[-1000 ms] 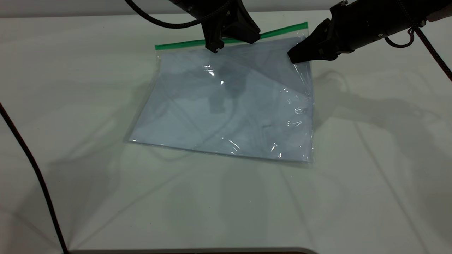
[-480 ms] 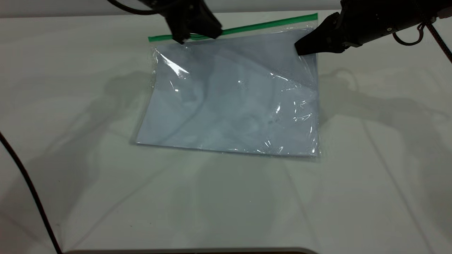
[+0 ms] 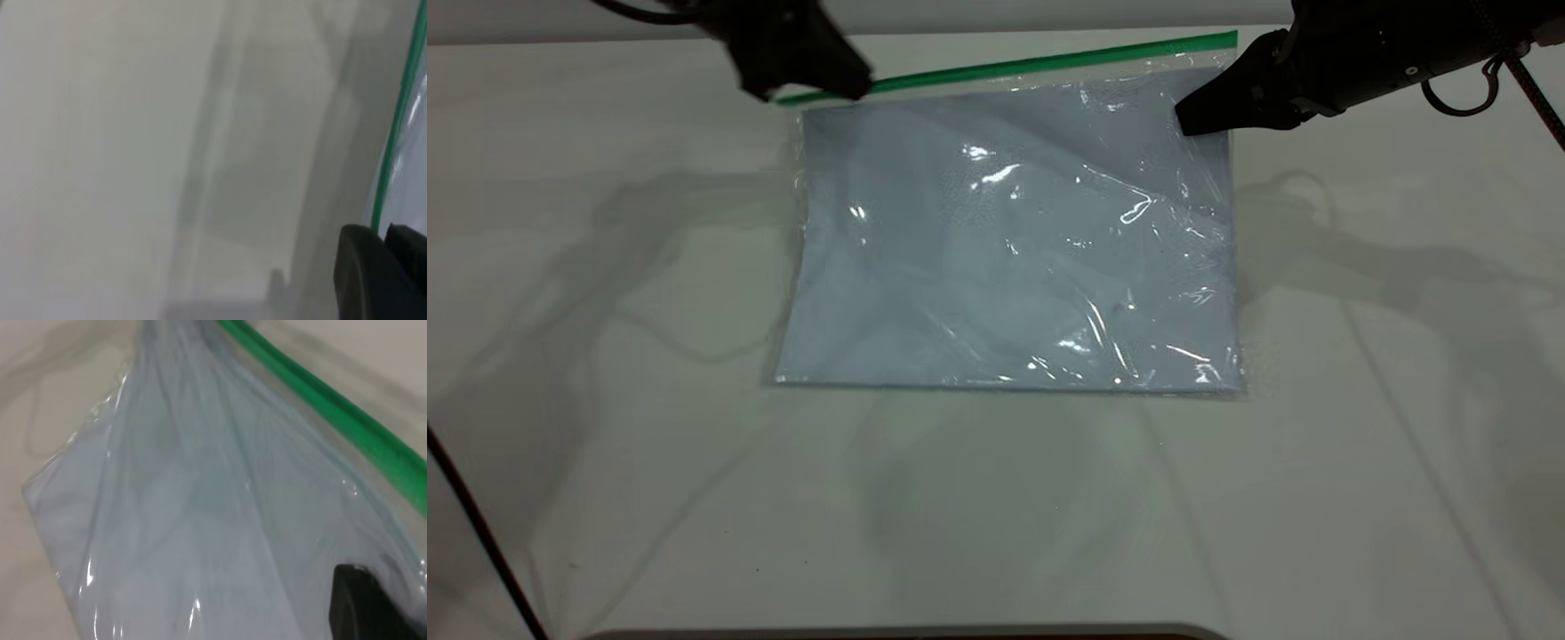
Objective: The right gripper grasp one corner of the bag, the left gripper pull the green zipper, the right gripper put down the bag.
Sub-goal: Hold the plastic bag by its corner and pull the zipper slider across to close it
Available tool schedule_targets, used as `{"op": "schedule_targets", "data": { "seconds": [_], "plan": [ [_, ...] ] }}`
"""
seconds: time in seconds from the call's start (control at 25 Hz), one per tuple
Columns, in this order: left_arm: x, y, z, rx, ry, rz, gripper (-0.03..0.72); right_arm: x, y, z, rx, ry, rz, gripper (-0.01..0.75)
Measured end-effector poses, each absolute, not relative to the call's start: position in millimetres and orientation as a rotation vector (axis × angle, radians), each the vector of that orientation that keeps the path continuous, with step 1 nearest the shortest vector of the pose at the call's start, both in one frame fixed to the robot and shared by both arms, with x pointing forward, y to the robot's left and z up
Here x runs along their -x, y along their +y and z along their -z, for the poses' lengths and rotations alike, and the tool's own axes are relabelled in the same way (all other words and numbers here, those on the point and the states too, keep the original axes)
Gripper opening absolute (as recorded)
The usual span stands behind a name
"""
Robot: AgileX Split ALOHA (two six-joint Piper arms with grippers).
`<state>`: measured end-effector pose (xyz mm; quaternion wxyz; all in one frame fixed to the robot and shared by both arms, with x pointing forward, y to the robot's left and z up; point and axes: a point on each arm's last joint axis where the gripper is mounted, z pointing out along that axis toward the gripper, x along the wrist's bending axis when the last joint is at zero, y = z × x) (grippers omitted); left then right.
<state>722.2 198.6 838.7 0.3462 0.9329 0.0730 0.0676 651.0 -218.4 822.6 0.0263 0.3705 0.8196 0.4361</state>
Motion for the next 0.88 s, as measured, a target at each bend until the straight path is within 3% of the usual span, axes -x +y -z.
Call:
{"op": "schedule_targets", "data": {
  "seconds": [0.64, 0.76, 0.88],
  "plan": [
    [-715.3, 229.5, -831.1, -2.537, 0.354, -0.010, 0.071, -652.0, -220.8, -820.9, -1.213, 2.518, -1.314, 0.035],
    [-715.6, 231.6, -830.3, -2.544, 0.418, 0.001, 0.122, -652.6, -222.2, -819.8, -1.224, 2.514, -1.286, 0.036],
    [-716.5, 238.2, -829.7, -2.542, 0.503, 0.012, 0.242, -655.0, -229.9, -817.9, -1.261, 2.488, -1.233, 0.037]
  ]
}}
